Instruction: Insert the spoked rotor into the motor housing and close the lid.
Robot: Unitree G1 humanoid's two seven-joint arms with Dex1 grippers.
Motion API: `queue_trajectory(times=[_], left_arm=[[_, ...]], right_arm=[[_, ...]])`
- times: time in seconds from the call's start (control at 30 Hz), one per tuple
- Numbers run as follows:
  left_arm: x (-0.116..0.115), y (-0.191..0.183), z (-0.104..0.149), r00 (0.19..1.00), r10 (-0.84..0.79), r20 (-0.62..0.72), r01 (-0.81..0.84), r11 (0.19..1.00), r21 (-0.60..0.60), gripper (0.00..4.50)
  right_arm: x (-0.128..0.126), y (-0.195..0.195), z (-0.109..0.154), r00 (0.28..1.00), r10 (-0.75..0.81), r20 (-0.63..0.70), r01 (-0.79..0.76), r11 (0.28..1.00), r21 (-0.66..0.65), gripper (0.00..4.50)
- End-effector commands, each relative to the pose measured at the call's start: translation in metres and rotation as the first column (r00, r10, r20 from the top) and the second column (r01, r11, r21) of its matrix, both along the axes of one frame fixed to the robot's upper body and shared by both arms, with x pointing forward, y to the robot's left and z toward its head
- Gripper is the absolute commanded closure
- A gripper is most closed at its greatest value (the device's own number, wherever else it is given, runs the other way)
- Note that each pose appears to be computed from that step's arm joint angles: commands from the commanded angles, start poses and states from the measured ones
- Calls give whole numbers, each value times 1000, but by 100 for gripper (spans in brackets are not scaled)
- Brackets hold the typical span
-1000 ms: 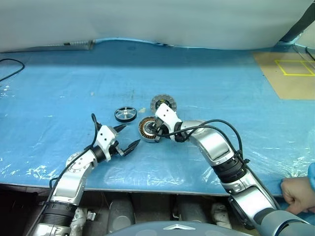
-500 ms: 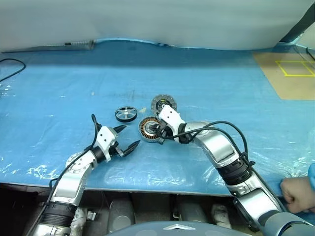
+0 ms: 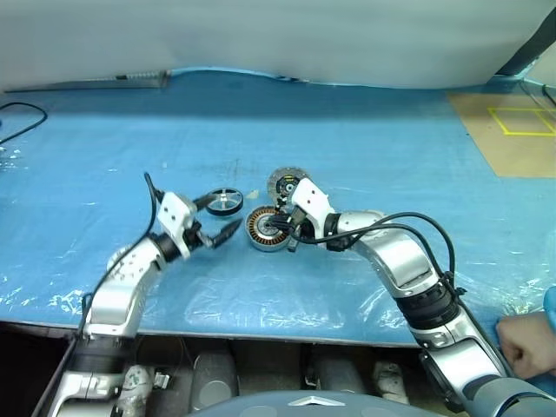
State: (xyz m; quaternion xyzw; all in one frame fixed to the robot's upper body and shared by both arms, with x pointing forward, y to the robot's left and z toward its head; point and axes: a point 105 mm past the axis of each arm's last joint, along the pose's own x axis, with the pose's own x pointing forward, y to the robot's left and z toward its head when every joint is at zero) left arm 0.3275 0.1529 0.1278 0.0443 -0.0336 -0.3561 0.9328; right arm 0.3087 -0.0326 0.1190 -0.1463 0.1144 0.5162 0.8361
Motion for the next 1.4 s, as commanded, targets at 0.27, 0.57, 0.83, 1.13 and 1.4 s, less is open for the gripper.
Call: queue_trajectory(times=[0.27,0.57,0.83,1.13,1.4], left_arm=[[49,23,8,979,-82,-189,91,995,40,0],[67,28,13,938,-207,-277,246,963,113,96],[70,15,3,903,-266,-338,338,924,177,165],[71,5,-16,883,-259,-393,371,897,242,165],[67,12,-34,865,-229,-448,394,862,320,165]], right_arm=[[-15,-9,17,989,-75,126,41,966,256,447],[-24,-22,-8,992,-117,55,98,959,265,450],[-29,-33,-12,985,-164,56,143,952,271,450],[-32,-43,-16,978,-204,41,180,930,319,450],[-30,-47,-21,972,-232,31,211,925,315,450]])
